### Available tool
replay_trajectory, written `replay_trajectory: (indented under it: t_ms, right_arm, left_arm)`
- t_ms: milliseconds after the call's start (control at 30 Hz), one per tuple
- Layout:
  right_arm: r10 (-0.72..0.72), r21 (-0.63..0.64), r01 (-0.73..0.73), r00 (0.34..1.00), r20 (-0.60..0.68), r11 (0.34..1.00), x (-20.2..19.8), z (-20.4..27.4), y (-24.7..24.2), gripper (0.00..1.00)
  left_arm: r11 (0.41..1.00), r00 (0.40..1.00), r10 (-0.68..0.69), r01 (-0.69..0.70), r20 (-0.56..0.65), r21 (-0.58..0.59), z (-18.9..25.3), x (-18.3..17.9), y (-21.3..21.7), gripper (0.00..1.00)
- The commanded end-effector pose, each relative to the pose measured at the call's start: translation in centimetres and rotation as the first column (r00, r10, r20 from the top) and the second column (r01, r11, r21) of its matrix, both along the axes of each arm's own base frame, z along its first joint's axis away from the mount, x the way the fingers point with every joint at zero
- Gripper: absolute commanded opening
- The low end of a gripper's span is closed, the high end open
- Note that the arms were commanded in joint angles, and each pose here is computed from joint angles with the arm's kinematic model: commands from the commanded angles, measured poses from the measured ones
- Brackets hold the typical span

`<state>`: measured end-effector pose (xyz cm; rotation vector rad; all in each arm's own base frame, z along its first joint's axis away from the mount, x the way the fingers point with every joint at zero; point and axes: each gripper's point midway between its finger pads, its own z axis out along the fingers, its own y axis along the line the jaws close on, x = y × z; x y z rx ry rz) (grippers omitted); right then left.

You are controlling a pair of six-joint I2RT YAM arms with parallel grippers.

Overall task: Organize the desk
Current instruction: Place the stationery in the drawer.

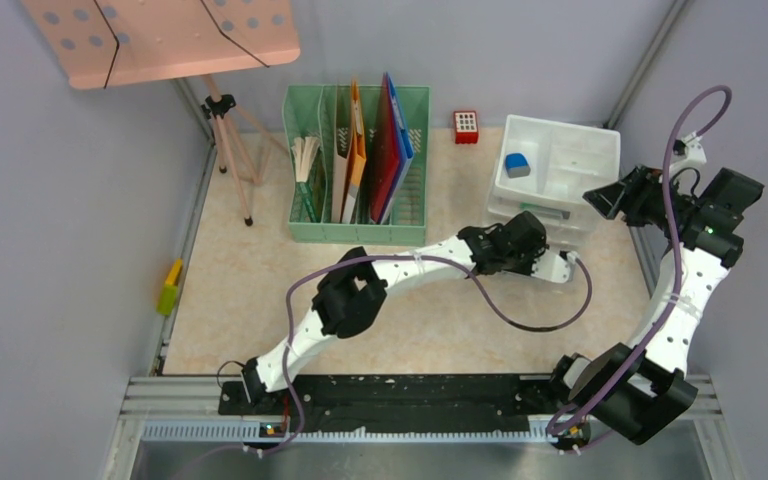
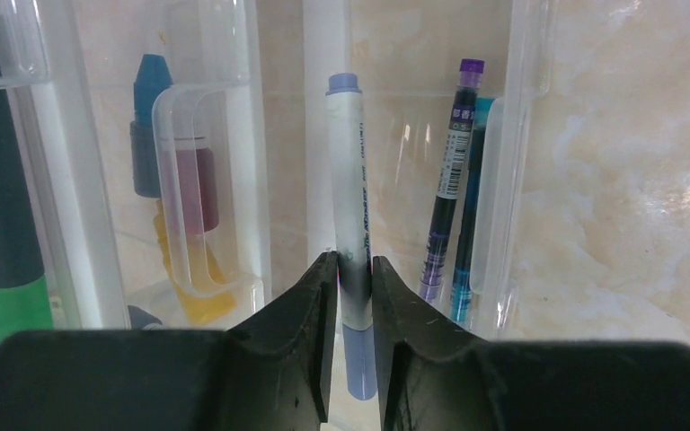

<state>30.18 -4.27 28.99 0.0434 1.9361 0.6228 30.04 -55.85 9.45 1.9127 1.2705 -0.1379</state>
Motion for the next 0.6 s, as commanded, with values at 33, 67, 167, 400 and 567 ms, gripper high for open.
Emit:
replay_trajectory:
  t_ms: [33,67,167,400,567]
  right_arm:
    - [0.002,-0.059,0.003,0.998,0.069,0.998,-0.4,2.2,-0.1,0.68]
    - [0.002,-0.058,0.002,0.998,0.069,0.998,-0.4,2.3,0.0,0.68]
    - [0.003,-0.063,0.002,0.997,0.076,0.998,-0.5,2.8,0.1,0.68]
    - [0.011,-0.094,-0.003,0.997,0.083,0.996,-1.2,4.0,0.4,0.68]
    - [0.047,-0.126,-0.038,0.996,0.075,0.991,-2.1,4.3,1.0,0.69]
  left_arm:
    - [0.994,0.999,0.029,-0.026,0.026,-0.103,4.1,0.9,-1.0,0.32]
    - [0.994,0.999,0.029,-0.026,0.024,-0.102,4.3,0.9,-0.9,0.34]
    - [0.994,0.999,0.03,-0.028,0.016,-0.108,5.0,0.7,-0.7,0.41]
    - [0.987,0.997,0.068,-0.07,-0.018,-0.144,8.3,-0.1,0.6,0.46]
    - [0.969,0.989,0.141,-0.149,-0.051,-0.195,12.5,-1.1,3.6,0.49]
